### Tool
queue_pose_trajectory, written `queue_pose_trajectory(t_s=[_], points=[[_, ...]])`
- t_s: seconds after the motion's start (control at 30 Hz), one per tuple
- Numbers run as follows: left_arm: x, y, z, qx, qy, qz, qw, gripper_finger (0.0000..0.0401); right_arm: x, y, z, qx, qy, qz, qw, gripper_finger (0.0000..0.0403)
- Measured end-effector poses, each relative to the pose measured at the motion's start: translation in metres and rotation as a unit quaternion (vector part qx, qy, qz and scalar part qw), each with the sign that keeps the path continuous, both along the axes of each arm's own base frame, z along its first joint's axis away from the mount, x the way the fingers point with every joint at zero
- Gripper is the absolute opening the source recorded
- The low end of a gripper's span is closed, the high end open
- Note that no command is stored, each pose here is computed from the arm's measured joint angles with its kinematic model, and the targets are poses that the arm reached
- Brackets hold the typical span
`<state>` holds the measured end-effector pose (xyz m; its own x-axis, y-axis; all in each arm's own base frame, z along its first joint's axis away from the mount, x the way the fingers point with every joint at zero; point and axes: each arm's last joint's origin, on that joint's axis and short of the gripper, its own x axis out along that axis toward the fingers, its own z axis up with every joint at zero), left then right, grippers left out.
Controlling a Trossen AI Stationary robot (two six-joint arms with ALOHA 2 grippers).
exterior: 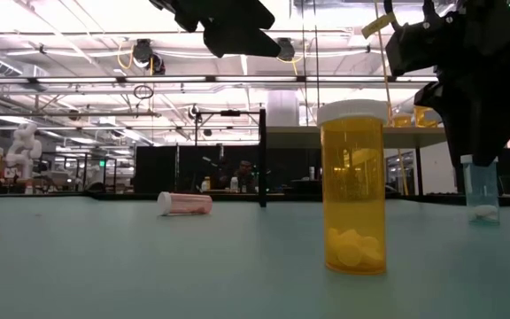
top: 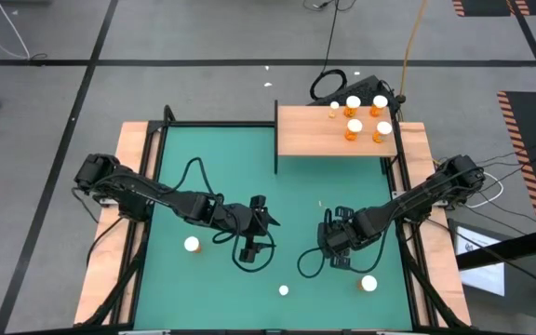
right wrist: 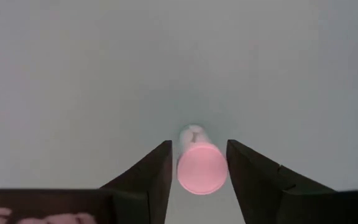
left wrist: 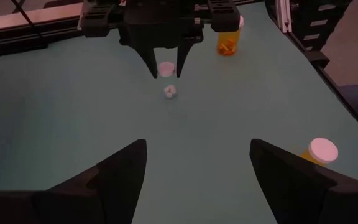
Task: Pick and place medicine bottles onto shelf by color
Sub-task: Put the blue pill bottle on the shelf
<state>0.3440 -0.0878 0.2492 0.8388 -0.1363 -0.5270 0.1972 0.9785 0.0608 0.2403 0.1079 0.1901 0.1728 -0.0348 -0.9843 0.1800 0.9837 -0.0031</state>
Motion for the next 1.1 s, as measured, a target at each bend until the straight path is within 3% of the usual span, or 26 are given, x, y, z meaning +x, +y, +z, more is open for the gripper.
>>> queue_pose_trajectory(t_s=[0.27, 1.1], points=[[0.0, 0.0, 0.0, 0.0, 0.0, 0.0, 1.0, 0.0285, -0.001, 0.0, 0.0, -0.001, 0.006, 0.002, 1.0, 0.0179], [0.0, 0.0, 0.0, 0.011, -0.001, -0.007, 1.0, 0.0285, -0.009, -0.003, -0.016, 0.005, 0.021, 0.017, 1.0, 0.018]])
